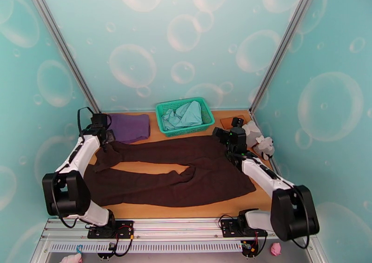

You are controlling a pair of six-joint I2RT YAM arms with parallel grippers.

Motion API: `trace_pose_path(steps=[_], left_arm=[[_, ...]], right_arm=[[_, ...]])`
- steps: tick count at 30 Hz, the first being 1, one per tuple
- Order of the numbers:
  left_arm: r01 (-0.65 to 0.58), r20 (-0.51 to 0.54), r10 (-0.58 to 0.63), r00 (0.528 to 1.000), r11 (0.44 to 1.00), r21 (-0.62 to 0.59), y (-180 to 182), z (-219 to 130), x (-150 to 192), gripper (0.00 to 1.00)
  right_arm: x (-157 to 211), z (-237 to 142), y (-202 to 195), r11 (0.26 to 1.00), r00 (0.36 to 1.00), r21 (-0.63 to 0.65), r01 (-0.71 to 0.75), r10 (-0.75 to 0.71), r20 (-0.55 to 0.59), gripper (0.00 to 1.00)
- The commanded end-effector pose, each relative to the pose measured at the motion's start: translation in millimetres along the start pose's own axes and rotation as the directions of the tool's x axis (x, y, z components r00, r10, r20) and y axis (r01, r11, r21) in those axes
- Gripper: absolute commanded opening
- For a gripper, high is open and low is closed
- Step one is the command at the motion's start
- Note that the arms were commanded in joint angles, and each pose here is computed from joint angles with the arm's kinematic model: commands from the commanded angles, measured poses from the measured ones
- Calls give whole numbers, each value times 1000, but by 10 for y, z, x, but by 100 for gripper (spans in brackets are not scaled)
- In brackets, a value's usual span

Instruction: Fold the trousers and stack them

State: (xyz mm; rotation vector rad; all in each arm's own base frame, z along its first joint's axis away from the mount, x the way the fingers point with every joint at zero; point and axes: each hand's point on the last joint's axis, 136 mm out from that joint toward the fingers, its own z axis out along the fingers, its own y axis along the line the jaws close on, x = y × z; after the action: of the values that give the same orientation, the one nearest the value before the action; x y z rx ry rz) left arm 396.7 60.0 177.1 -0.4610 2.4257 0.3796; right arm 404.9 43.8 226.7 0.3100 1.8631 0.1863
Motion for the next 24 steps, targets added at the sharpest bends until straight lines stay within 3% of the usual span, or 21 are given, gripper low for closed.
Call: trace_pose_path(steps=[1, 6, 9, 14, 24], left_arm=[[-65, -62, 58, 996, 991, -114, 53, -9, 335, 72], [-114, -162, 107, 981, 993, -29, -234, 98, 737, 65], [-168, -218, 150, 964, 983, -66, -291, 245, 952, 60], [-161, -247, 146, 958, 986, -41, -430, 428, 1095, 49], [-153, -270, 128, 954, 986, -73, -432, 628, 1260, 43]], right_arm=[[-51, -240, 135, 1000, 1000, 12, 22, -23, 15, 99], [684, -380, 728, 974, 988, -218, 62, -91, -126, 99], [992, -342, 825, 951, 983, -305, 54, -104, -148, 99], [1073, -306, 904, 943, 975, -327, 67, -131, -180, 99], [1188, -247, 904, 937, 970, -338, 89, -158, -185, 99]])
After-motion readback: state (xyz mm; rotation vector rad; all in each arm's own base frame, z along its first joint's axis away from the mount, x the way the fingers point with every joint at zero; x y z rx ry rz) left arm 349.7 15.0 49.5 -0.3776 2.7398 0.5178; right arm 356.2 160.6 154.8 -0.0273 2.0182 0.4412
